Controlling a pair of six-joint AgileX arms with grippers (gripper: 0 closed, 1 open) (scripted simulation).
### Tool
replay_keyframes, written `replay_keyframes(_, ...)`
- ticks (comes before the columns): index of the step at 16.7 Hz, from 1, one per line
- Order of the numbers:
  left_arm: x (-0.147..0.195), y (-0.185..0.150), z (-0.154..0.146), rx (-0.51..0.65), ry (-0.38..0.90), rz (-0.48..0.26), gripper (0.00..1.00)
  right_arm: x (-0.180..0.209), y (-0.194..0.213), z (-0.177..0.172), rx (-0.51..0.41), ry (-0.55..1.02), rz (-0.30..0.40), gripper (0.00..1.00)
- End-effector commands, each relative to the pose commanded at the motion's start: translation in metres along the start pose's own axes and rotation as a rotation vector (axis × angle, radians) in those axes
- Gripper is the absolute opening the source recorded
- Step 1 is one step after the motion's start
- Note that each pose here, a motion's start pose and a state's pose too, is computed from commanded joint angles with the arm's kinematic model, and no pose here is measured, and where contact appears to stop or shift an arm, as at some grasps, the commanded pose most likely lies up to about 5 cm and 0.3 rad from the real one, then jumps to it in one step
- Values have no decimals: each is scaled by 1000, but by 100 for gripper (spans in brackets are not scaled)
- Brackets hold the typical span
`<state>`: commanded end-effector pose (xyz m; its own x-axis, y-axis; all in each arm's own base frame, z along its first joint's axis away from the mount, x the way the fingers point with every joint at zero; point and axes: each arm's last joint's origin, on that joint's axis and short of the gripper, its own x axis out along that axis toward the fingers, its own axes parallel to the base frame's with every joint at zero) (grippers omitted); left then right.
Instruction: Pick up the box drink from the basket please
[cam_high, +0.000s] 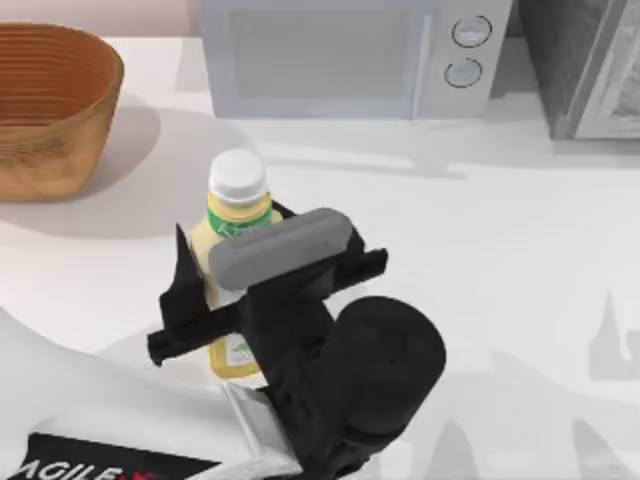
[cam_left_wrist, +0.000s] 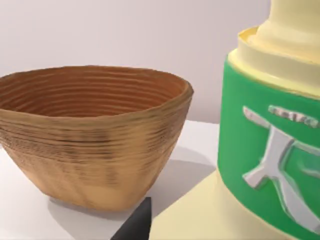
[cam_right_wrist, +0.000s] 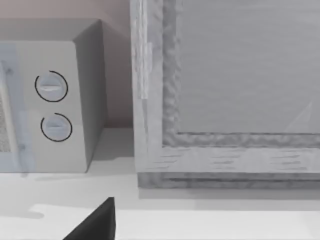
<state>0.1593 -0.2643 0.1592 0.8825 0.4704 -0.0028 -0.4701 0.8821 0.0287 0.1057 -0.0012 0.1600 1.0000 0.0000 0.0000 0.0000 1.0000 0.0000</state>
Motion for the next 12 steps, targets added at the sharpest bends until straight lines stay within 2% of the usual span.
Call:
replay_keyframes(4, 19, 15, -21, -27, -8, 79, 0, 0, 0, 0, 0, 0, 0, 100)
replay_keyframes(8, 19, 16, -22, -27, -9, 83, 0, 0, 0, 0, 0, 0, 0, 100)
replay_keyframes(12, 19, 16, -22, -27, -9, 83, 30, 0, 0, 0, 0, 0, 0, 100)
